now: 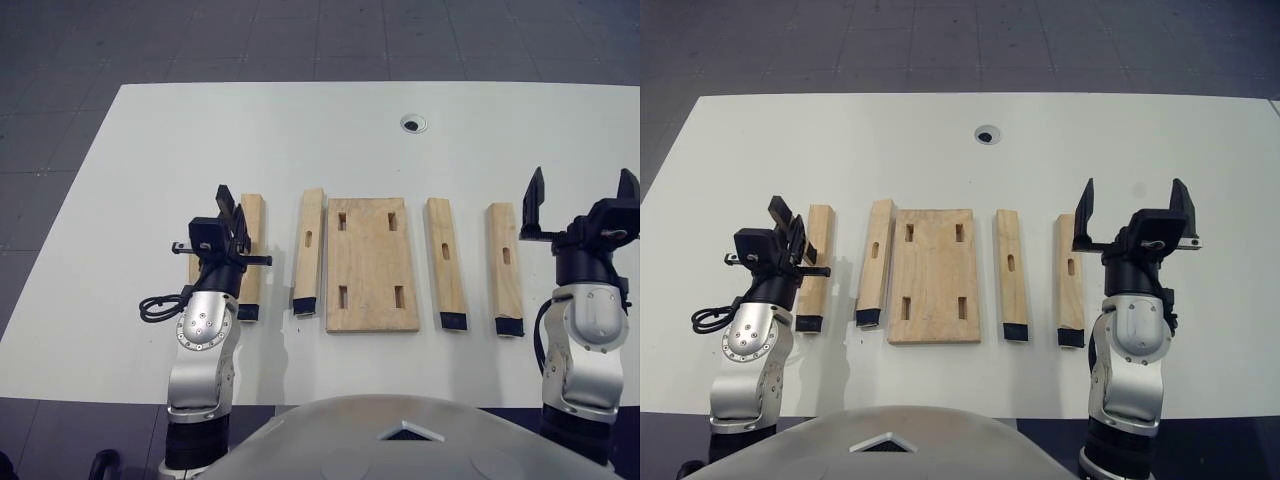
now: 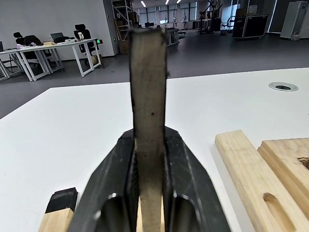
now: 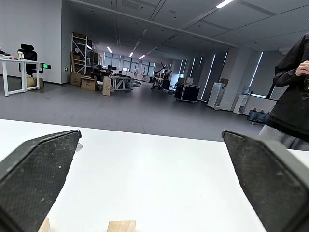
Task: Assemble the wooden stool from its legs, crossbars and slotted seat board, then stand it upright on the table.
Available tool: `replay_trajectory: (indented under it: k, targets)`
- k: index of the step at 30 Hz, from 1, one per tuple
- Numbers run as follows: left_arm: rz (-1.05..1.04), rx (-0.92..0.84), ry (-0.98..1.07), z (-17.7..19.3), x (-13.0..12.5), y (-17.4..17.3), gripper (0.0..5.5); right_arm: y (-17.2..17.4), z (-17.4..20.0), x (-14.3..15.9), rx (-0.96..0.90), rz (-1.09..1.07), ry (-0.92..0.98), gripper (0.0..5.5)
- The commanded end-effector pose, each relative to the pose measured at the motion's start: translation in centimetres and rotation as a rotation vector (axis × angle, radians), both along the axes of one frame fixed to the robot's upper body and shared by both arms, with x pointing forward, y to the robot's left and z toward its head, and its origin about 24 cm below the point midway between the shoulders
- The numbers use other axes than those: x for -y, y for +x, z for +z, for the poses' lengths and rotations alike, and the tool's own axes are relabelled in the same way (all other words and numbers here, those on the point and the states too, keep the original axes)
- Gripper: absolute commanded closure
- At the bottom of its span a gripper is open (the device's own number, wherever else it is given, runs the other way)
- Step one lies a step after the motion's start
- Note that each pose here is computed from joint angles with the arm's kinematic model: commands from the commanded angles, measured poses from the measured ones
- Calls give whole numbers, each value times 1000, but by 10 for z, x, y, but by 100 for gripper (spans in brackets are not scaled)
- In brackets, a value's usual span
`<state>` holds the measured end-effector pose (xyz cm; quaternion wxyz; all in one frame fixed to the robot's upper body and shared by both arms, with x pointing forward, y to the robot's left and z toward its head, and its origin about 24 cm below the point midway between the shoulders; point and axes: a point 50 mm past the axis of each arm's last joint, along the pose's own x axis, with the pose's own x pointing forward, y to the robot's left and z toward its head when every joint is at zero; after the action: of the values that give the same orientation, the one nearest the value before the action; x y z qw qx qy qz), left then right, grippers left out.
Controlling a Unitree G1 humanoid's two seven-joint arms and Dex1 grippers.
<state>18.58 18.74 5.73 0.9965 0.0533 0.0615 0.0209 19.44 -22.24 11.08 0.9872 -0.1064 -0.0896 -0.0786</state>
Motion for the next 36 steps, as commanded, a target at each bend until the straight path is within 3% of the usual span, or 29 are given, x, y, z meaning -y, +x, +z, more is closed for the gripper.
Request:
replay_trajectory:
  k: [1,15,24,30,36]
  targets:
    - [53,-294,-61,-47,-6,-20,508,-1,6,-3,18,3,3,10]
    - [188,-461,-79,-82,-14,-34,508,-2,9,-6,30,12,7,10]
    - [124,-254,27,-51,-9,-23,508,-3,8,-7,22,13,8,10]
    - [106,-194,38,-40,-4,-21,508,-2,7,-7,17,15,7,10]
    - [130,-16,11,-9,-5,-15,508,-3,5,-8,12,14,7,10]
